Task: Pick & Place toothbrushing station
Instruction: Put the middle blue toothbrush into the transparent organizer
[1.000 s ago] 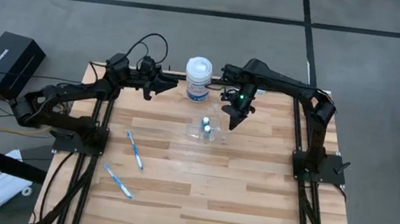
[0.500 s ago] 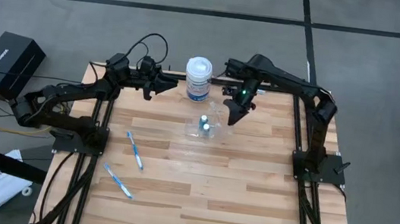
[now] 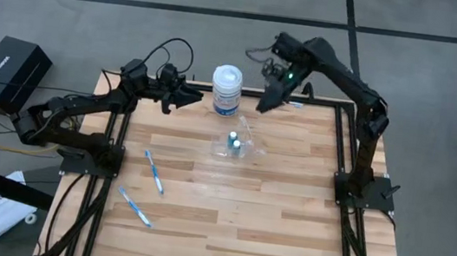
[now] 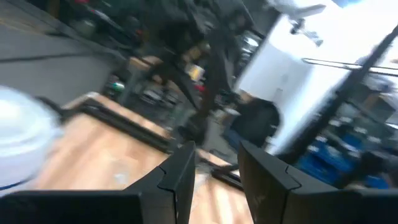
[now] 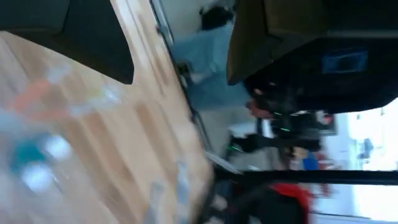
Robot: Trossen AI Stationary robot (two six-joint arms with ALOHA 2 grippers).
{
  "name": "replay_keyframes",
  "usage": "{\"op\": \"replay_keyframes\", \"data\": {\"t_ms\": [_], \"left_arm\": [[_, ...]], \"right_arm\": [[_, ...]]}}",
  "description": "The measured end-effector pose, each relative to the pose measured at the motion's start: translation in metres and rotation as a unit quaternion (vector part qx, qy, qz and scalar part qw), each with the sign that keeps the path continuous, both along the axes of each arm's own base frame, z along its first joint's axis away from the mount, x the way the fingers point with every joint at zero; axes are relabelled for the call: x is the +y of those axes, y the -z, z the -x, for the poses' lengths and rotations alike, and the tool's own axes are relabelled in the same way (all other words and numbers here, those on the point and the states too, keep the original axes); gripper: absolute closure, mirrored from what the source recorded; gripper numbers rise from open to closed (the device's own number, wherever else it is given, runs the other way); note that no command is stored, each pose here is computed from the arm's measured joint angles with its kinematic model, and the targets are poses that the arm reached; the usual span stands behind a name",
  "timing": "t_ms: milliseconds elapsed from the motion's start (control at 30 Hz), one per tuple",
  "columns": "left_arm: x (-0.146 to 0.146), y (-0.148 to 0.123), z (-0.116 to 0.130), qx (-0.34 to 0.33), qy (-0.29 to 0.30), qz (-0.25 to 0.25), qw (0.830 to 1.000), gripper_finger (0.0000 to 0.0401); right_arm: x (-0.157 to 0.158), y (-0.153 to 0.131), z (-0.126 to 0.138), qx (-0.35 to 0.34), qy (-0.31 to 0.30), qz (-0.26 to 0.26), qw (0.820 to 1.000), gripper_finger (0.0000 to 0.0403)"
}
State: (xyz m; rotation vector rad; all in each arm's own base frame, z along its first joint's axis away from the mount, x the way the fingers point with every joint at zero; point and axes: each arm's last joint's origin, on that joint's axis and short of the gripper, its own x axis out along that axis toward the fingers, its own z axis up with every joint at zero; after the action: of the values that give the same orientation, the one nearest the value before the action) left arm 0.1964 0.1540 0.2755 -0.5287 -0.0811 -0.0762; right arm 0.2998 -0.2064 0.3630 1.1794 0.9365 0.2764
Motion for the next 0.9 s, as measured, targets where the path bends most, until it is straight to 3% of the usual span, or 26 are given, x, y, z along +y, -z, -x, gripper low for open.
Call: {"op": "replay_keyframes", "data": {"t_ms": [133, 333, 500, 600, 733, 900], "left_arm": [[-0.001, -0.015, -0.006, 0.011, 0.040, 0.003, 0.999, 0.0287], [0.012, -0.049, -0.008, 0.054, 0.011, -0.054, 0.997, 0.0308], [0.023, -0.087, 0.000, 0.059, -0.027, -0.096, 0.993, 0.0320], [0.028, -0.112, 0.007, 0.036, -0.046, -0.100, 0.993, 0.0317], [0.030, -0.142, 0.015, 0.006, -0.067, -0.110, 0.992, 0.0313], [0.032, -0.160, 0.021, -0.012, -0.132, -0.157, 0.979, 0.0315]], "right_arm": [[0.004, -0.045, 0.001, -0.097, -0.008, 0.053, 0.994, 0.0155], [0.018, -0.094, 0.009, -0.208, -0.001, 0.123, 0.971, 0.0155], [0.035, -0.140, 0.031, -0.311, 0.016, 0.240, 0.919, 0.0155], [0.040, -0.154, 0.040, -0.321, 0.052, 0.303, 0.896, 0.0155], [0.042, -0.158, 0.050, -0.302, 0.082, 0.361, 0.878, 0.0155], [0.035, -0.160, 0.056, -0.299, 0.097, 0.396, 0.863, 0.0155]]}}
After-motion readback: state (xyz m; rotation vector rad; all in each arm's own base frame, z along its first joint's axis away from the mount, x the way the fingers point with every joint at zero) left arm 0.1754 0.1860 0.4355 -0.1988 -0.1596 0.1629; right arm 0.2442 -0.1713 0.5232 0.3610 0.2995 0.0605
